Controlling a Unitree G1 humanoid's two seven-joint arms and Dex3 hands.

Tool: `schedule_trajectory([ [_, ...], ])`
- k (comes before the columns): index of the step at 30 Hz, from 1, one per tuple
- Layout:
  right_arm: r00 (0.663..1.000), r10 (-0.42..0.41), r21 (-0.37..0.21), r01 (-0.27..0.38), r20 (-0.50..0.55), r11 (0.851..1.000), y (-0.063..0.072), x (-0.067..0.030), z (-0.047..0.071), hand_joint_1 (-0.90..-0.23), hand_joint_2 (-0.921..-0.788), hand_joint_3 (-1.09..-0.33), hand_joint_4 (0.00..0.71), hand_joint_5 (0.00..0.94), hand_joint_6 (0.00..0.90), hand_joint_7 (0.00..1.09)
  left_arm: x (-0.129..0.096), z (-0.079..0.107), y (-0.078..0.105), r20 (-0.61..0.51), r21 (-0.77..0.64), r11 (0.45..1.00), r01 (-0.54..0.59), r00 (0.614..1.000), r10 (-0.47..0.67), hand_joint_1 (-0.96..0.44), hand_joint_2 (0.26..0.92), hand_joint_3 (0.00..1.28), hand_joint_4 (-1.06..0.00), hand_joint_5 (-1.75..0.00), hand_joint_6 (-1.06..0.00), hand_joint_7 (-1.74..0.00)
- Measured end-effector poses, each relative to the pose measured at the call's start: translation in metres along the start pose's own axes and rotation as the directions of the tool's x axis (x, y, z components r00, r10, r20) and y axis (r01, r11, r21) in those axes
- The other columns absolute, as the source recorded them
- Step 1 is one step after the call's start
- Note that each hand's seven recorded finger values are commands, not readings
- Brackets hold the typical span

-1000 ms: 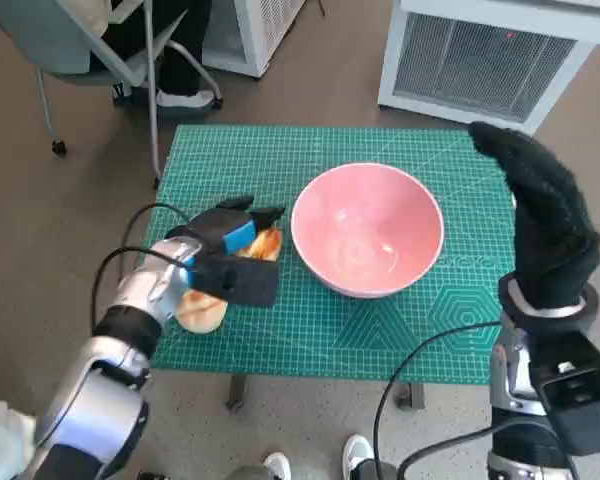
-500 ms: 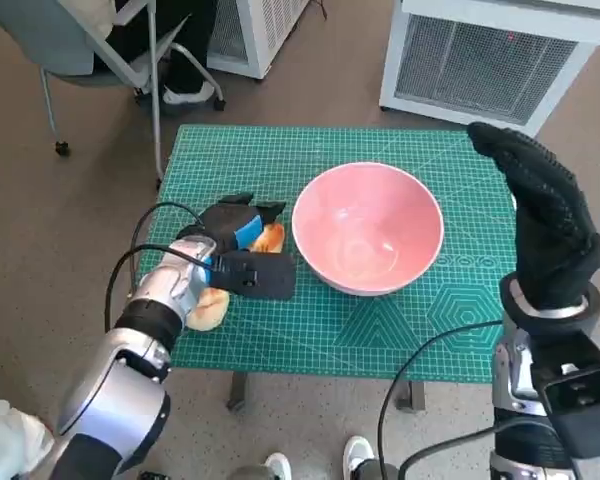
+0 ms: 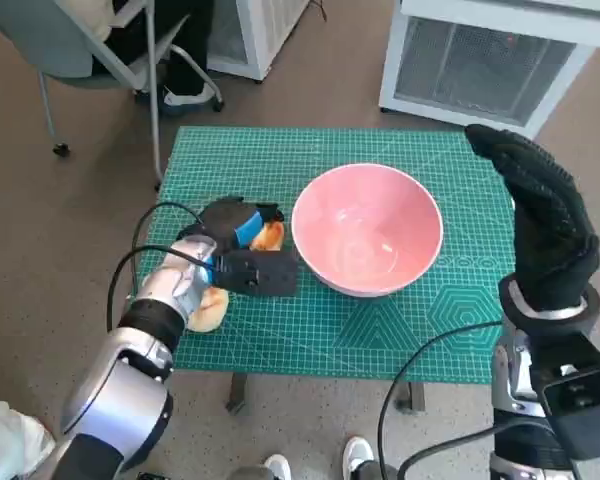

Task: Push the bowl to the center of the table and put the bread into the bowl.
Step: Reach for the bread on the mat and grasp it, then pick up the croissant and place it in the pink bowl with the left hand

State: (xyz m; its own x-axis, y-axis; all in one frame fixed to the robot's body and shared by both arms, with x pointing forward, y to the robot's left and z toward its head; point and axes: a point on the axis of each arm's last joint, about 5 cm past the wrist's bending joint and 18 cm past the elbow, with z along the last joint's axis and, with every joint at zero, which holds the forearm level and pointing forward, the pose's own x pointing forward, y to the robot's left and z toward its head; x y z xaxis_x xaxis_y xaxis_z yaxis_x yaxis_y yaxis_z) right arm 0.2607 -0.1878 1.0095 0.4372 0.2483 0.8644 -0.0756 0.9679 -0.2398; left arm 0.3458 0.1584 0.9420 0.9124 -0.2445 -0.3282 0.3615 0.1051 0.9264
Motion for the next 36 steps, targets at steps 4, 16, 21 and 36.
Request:
schedule_trajectory([
  [4, 1.000, 0.000, -0.001, 0.000, 0.004, 1.000, 0.000, -0.0003, 0.000, -0.606, -0.921, -0.772, 0.295, 0.002, -0.001, 0.69, -0.002, -0.004, 0.006, 0.011, -0.035, 0.999, -0.006, 1.000, 0.007, 0.00, 0.921, 0.10, -0.65, -1.16, -0.58, -1.26],
  [16, 1.000, 0.000, -0.001, 0.000, 0.004, 1.000, 0.000, -0.0004, 0.000, -0.603, -0.921, -0.773, 0.295, 0.002, -0.001, 0.69, -0.014, -0.011, 0.058, 0.125, -0.191, 0.949, -0.250, 0.953, 0.276, 0.00, 0.920, 0.08, -0.69, -1.11, -0.58, -1.26],
  [21, 1.000, 0.002, 0.002, -0.002, 0.000, 1.000, 0.001, -0.0008, -0.001, -0.603, -0.921, -0.774, 0.295, 0.002, -0.001, 0.69, -0.022, 0.001, 0.086, 0.218, -0.220, 0.896, -0.387, 0.875, 0.432, 0.00, 0.920, 0.06, -0.71, -1.10, -0.61, -1.23],
  [36, 1.000, 0.007, 0.009, -0.007, -0.003, 1.000, 0.001, -0.0010, -0.001, -0.601, -0.921, -0.769, 0.296, 0.002, -0.001, 0.69, -0.034, 0.066, 0.106, 0.545, -0.218, 0.867, -0.448, 0.681, 0.488, 0.00, 0.920, 0.05, -0.72, -1.06, -0.63, -1.23],
])
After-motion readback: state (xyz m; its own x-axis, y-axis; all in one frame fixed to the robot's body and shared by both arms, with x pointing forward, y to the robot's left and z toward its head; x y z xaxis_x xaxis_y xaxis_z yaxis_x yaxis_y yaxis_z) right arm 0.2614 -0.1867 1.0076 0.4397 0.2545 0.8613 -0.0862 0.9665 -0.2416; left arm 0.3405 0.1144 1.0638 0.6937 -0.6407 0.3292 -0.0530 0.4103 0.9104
